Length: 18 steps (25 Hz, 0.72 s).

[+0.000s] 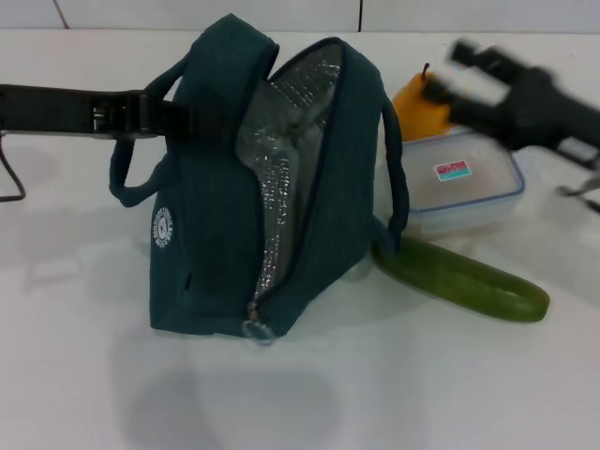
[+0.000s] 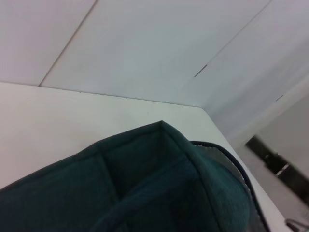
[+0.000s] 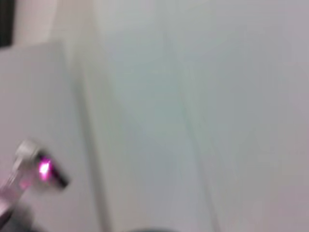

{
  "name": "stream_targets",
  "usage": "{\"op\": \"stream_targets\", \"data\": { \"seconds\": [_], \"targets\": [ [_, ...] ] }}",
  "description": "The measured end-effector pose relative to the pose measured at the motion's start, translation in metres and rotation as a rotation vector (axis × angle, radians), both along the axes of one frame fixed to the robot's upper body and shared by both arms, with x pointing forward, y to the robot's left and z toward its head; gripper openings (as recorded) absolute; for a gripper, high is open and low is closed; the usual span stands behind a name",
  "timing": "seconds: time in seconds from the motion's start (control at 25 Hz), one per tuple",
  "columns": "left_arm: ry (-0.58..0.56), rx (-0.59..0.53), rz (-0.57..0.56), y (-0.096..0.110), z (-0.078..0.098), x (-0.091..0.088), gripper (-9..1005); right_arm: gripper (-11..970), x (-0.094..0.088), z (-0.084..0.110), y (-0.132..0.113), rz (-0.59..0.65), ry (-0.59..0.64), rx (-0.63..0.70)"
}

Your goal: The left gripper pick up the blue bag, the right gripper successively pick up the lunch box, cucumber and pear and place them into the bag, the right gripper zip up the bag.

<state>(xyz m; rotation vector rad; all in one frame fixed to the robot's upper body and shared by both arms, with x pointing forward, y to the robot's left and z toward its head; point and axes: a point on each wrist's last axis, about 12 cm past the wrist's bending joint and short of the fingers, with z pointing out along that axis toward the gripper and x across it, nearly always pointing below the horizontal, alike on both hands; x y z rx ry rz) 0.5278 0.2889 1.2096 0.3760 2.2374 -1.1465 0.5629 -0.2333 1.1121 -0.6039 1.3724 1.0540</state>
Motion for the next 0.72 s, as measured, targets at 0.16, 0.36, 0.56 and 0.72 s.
{"op": "stream_targets", "data": {
  "seconds": [0.16,0.36,0.56,0.72],
  "targets": [
    [-0.001,0.001,0.003,0.0,0.0,0.0,67,839,-0.009,-0.004,-0.041,-0.133,0.05,0.083],
    [-0.002,0.003,0.008,0.0,0.0,0.001,67,839,-0.016,-0.021,-0.077,-0.281,0.186,0.136],
    [-0.001,0.002,0.009,0.0,0.001,0.002,67,839,-0.018,-0.035,-0.093,-0.348,0.327,0.16],
    [0.0,0.002,0.01,0.0,0.002,0.002,67,839,-0.014,-0.044,-0.099,-0.403,0.445,0.173]
  ]
}}
